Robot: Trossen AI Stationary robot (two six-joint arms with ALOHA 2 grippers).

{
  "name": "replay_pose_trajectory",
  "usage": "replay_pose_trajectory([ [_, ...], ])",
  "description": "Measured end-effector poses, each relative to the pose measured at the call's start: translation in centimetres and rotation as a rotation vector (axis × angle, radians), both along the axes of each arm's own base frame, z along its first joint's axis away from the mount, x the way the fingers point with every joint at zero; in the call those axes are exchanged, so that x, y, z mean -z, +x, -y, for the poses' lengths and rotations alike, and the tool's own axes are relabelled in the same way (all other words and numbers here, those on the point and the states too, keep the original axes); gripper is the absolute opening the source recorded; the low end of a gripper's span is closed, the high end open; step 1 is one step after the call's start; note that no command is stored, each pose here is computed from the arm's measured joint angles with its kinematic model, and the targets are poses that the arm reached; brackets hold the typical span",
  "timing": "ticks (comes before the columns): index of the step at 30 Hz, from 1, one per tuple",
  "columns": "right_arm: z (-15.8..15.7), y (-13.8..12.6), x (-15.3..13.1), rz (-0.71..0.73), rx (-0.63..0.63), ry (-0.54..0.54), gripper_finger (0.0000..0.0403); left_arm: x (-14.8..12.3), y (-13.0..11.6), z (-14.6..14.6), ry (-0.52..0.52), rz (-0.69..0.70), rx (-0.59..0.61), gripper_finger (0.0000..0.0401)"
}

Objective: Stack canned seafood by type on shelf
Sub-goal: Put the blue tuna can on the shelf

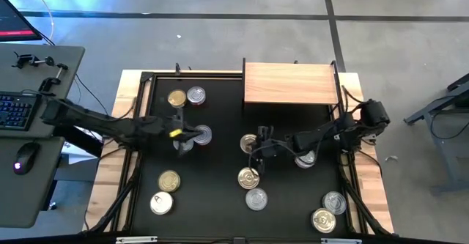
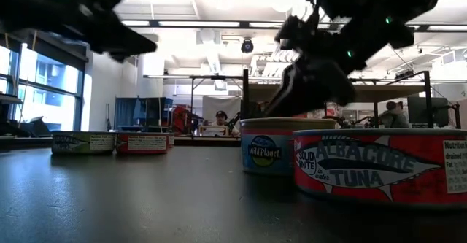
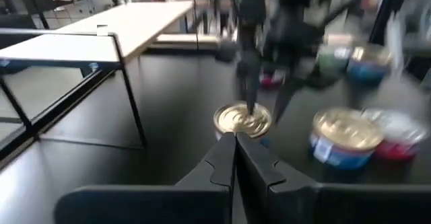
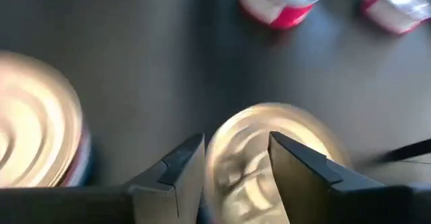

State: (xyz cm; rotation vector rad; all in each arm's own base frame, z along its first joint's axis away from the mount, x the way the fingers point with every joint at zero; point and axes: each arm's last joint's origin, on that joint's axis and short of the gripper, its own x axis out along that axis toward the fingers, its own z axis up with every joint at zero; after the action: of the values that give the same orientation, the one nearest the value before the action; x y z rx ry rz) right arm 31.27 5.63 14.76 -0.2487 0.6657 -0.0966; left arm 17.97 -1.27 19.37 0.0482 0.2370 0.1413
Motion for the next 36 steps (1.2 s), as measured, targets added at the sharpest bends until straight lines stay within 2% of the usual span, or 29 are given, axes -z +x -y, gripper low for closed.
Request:
replay_pose_trajectory([
  [4,0.1,-0.8,-2.6,0.06,0.034,0.008,0.0156,0.0,4.2,0.0,0.098,-0.126,0.06,0.0043],
  [8,-0.6,-2.5,-3.7,0.019,0.048,0.067,0.0156,0.7,8.8,0.0,0.164,-0.223,0.184,0.0087],
  [12,-2.1,-4.1,-2.7,-0.064,0.012,0.093,0.0156,2.5,13.0,-0.1,0.243,-0.336,0.26,0.0115],
  [17,-3.7,-5.5,-1.2,-0.075,0.006,0.116,0.0156,4.6,16.8,0.0,0.401,-0.446,0.342,0.0115],
  [23,-5.1,-6.3,-1.0,-0.065,-0.024,0.091,0.0156,6.5,19.2,0.1,0.543,-0.515,0.427,0.0086],
  [27,-5.2,-6.3,-0.8,-0.071,-0.053,0.057,0.0156,7.0,20.1,0.2,0.62,-0.514,0.466,0.0048],
  [30,-4.9,-6.0,-0.3,-0.083,-0.041,-0.002,0.0156,7.0,20.5,0.2,0.623,-0.508,0.469,0.0012],
  [36,-4.1,-5.2,-0.2,-0.064,-0.054,-0.066,0.0187,6.5,20.8,0.2,0.544,-0.466,0.468,0.0001],
])
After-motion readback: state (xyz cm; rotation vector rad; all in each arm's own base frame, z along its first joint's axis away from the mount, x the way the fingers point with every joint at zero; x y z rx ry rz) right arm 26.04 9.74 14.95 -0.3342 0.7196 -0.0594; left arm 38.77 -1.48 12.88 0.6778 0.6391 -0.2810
